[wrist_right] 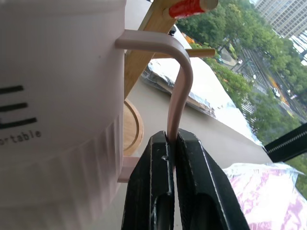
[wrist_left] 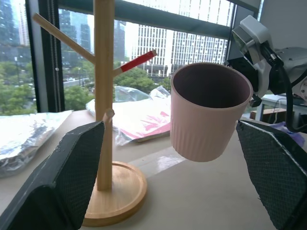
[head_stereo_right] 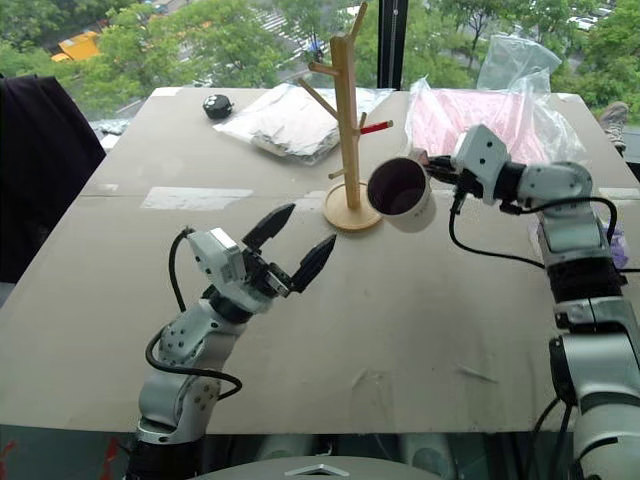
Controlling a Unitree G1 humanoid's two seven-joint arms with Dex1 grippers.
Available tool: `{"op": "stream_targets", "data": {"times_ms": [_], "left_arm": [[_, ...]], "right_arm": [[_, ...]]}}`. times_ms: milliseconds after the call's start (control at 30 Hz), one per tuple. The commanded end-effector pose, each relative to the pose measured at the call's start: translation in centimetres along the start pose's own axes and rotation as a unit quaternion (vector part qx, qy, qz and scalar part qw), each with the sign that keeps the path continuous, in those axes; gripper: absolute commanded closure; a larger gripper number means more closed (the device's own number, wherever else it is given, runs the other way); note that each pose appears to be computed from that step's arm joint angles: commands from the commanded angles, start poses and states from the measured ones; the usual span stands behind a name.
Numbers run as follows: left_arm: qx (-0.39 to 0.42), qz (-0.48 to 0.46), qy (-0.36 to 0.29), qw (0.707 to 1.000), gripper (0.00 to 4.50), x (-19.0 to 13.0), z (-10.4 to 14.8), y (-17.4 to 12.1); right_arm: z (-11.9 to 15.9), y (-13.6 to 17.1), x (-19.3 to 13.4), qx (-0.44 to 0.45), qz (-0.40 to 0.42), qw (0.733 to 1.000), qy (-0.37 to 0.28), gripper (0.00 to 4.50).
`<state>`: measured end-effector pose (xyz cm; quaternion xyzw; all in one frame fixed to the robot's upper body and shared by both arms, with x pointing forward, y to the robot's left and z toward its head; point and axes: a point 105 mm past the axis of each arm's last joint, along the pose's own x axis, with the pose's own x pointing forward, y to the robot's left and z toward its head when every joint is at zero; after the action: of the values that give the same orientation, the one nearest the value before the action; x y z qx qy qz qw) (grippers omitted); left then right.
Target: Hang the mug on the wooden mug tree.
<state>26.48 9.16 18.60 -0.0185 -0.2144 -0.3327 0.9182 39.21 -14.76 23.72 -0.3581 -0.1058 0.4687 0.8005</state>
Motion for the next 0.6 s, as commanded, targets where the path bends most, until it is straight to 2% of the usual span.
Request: {"op": "stream_targets", "data": {"times_ms": [33, 267, 600], "left_arm": [[0.037, 0.004, -0.054, 0.998, 0.0, 1.3, 2.8, -0.7], [0.043, 0.014, -0.068, 0.997, 0.0, 1.9, 3.6, -1.1], [0.019, 0.013, -0.065, 0.998, 0.0, 2.1, 2.9, -1.3]], "right_arm": [[1.2, -1.7, 0.4, -0.043, 0.021, 0.999, -0.003, 4.48], [2.8, -3.8, 1.1, -0.087, 0.022, 0.996, -0.003, 4.48], [4.4, -4.7, 1.9, -0.106, 0.019, 0.994, -0.021, 4.48]]}}
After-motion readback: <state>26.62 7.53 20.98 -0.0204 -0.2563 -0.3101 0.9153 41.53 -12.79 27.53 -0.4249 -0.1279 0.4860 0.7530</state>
